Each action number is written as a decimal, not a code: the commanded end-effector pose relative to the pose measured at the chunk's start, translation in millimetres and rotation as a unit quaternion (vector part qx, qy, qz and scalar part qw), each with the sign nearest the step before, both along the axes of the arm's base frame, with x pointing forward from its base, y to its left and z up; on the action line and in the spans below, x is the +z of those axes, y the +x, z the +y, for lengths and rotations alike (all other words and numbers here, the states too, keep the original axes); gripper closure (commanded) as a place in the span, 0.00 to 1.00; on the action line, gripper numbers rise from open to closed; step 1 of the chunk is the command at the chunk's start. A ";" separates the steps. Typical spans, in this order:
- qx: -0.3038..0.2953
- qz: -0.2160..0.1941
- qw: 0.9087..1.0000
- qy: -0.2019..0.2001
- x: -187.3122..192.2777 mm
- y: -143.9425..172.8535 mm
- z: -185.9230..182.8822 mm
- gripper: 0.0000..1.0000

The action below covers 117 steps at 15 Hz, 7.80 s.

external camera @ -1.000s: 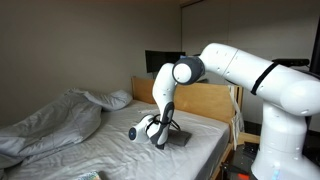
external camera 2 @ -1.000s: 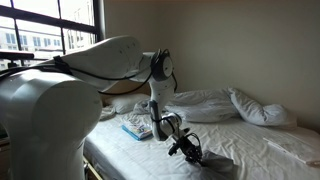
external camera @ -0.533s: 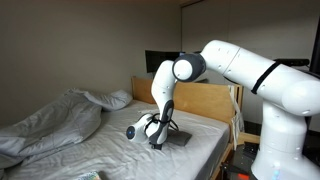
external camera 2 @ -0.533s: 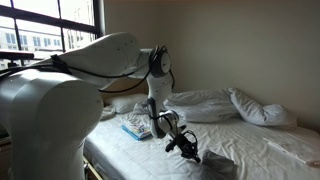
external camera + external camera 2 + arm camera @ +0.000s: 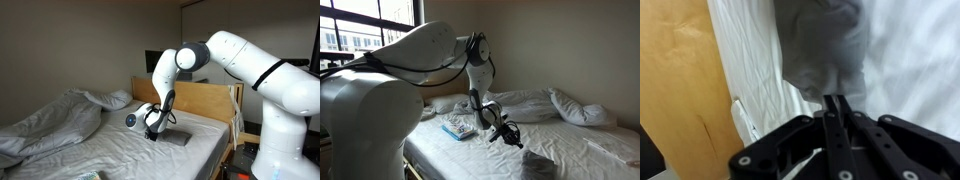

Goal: Fold the grey thing in half

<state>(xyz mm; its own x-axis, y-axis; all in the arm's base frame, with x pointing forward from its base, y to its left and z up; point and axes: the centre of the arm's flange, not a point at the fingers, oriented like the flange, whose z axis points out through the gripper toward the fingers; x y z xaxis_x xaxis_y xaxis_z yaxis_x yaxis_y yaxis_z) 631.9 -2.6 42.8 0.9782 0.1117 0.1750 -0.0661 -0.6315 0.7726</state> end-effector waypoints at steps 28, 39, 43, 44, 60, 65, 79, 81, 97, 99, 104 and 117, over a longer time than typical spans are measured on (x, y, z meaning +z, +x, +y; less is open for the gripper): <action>-0.289 0.129 0.948 -0.030 -60.2 81.5 -145.6 0.92; -0.281 0.109 0.953 -0.036 -58.4 100.9 -137.6 0.92; -0.276 0.103 0.955 -0.039 -54.7 111.5 -133.7 0.92; -0.277 0.105 0.954 -0.040 -57.3 113.7 -134.4 0.92; -0.286 0.096 0.952 -0.050 -35.4 75.0 -136.6 0.92; -0.282 0.107 0.952 -0.058 -42.1 76.4 -135.1 0.92; -0.290 0.110 0.947 -0.085 -79.6 103.1 -130.3 0.92; -0.297 0.109 0.944 -0.092 -83.6 106.3 -136.6 0.92; -0.288 0.016 0.958 -0.012 40.9 161.9 -145.3 0.91; -0.260 0.034 0.965 0.016 60.4 164.5 -142.8 0.92; -0.174 0.096 0.977 0.080 102.9 170.3 -140.6 0.92; 0.010 0.148 0.953 0.264 173.9 162.2 -205.0 0.92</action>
